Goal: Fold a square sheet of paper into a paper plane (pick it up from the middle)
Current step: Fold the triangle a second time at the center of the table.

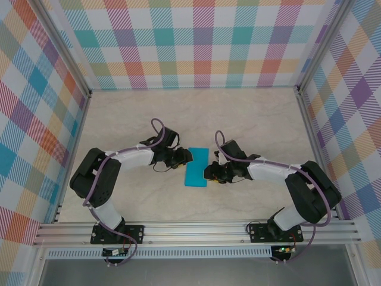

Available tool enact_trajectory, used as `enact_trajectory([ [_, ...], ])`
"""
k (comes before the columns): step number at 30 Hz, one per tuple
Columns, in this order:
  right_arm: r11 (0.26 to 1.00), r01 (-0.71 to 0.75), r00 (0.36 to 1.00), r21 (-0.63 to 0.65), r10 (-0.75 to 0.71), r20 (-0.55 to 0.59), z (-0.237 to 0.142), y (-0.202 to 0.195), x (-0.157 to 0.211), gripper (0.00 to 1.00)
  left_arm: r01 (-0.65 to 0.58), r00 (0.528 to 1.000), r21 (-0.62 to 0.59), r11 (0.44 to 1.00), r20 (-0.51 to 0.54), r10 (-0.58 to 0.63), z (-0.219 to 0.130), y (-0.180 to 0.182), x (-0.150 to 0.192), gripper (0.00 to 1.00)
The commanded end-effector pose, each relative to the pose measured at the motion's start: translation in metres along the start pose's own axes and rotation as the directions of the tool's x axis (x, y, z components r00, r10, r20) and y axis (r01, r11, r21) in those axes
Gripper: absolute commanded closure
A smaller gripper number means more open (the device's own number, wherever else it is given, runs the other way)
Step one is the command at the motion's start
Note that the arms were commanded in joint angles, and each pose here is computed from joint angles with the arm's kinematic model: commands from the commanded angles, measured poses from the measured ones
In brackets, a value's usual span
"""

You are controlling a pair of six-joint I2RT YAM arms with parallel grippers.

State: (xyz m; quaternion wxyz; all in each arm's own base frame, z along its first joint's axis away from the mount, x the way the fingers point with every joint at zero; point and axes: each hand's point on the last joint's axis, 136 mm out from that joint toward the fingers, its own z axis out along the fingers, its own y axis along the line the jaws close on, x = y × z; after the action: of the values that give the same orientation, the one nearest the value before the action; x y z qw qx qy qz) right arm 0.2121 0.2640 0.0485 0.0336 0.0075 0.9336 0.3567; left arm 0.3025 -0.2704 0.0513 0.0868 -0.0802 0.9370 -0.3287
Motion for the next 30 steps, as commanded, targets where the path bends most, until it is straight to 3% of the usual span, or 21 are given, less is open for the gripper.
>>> enact_trajectory([
  [1,0.999,0.033,0.999,-0.015,-0.033,0.026,-0.007,0.011,-0.005,0.65,0.038,0.999,0.025,0.999,-0.026,-0.037,0.006,0.005,0.005,0.59],
  [9,1.0,0.021,1.0,-0.02,-0.021,0.007,-0.005,0.009,-0.001,0.65,0.062,0.996,-0.008,0.998,-0.059,-0.062,0.015,0.024,0.013,0.59],
  [20,1.0,0.02,1.0,-0.012,-0.02,0.001,-0.005,0.006,0.002,0.65,0.082,0.991,0.09,0.993,-0.113,-0.072,0.023,0.013,0.019,0.62],
  [30,1.0,0.027,1.0,-0.01,-0.027,0.005,-0.007,0.004,0.005,0.64,0.066,0.994,0.118,0.991,-0.094,-0.055,0.013,0.002,0.017,0.65],
])
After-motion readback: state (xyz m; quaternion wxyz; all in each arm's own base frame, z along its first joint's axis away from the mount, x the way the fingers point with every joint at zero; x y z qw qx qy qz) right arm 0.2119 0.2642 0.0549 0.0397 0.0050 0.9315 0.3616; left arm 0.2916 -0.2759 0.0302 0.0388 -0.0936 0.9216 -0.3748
